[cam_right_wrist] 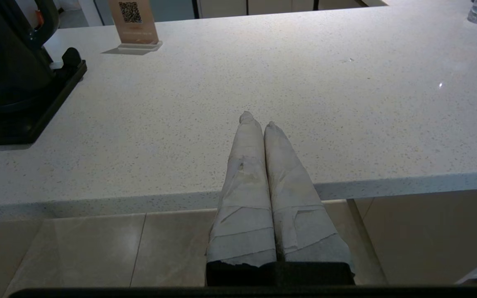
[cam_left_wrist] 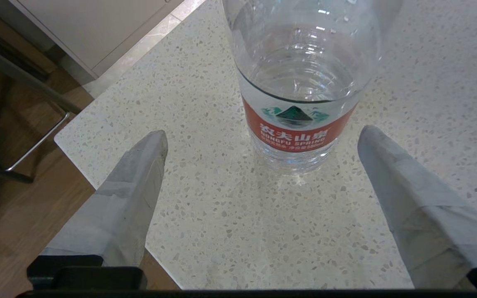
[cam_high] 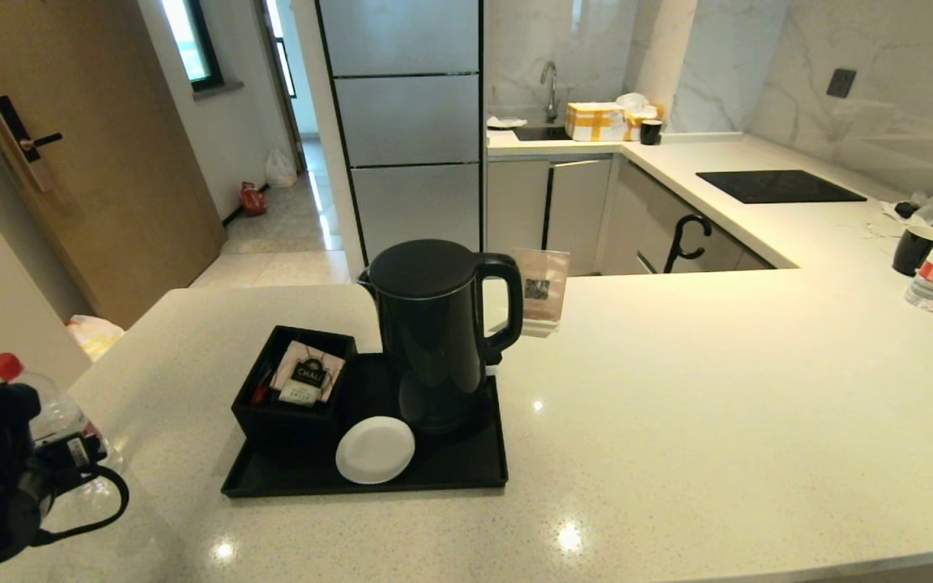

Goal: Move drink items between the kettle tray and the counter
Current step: Return the bottled water to its original position

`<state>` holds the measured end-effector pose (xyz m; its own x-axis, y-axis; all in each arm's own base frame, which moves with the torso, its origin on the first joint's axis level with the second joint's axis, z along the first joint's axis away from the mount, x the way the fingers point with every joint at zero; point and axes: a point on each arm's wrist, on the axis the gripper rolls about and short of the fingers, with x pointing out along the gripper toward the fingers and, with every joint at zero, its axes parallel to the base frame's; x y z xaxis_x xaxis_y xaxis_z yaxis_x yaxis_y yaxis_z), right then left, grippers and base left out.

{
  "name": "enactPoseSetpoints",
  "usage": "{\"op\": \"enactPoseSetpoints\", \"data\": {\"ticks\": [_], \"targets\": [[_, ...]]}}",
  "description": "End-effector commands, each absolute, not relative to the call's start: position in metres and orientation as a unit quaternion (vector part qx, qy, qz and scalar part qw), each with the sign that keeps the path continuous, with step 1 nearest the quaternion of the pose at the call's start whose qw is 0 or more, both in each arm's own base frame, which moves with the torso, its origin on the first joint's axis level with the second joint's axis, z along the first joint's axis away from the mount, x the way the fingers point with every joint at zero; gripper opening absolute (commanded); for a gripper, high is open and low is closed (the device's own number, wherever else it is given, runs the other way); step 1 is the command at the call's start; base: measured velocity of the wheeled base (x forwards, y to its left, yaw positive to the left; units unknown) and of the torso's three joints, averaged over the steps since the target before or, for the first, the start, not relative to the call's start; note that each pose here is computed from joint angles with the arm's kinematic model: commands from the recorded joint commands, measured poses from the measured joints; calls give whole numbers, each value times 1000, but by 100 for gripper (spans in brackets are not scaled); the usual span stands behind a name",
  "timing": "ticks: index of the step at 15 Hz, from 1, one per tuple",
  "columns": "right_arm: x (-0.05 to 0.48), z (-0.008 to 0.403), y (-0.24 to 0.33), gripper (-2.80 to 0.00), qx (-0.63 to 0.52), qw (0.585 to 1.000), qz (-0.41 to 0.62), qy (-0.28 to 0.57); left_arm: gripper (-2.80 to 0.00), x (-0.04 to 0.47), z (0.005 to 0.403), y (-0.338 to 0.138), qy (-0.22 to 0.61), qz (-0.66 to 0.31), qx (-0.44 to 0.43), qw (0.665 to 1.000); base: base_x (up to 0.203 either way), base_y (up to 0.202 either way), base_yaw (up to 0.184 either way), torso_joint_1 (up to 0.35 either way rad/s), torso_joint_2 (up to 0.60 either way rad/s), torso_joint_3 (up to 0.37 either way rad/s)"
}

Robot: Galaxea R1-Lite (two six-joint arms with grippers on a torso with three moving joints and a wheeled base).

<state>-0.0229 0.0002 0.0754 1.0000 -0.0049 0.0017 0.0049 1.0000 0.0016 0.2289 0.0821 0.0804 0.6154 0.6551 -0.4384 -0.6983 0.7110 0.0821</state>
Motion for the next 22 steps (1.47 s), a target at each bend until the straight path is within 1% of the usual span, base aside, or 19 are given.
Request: {"op": "enactPoseSetpoints", "data": {"ticks": [1,11,12,14,15,17,22], "targets": [[-23,75,0,-280,1,1000,-2,0,0,229,80,82,222,379,-49,897,0,0,0,0,0,0],[-23,75,0,-280,1,1000,-2,0,0,229,80,82,222,379,-48,897,0,0,0,0,0,0],[-23,75,0,-280,1,1000,-2,0,0,236,82,86,208,374,-32,903,0,0,0,0,0,0],[-23,75,0,-280,1,1000,-2,0,0,263,91,99,120,373,4,920,0,0,0,0,0,0],[-23,75,0,-280,1,1000,-2,0,0,271,96,104,92,378,18,921,0,0,0,0,0,0],[-23,75,0,-280,1,1000,-2,0,0,275,101,110,91,384,34,918,0,0,0,0,0,0],[-23,75,0,-280,1,1000,-2,0,0,275,101,110,91,384,34,918,0,0,0,0,0,0]]}}
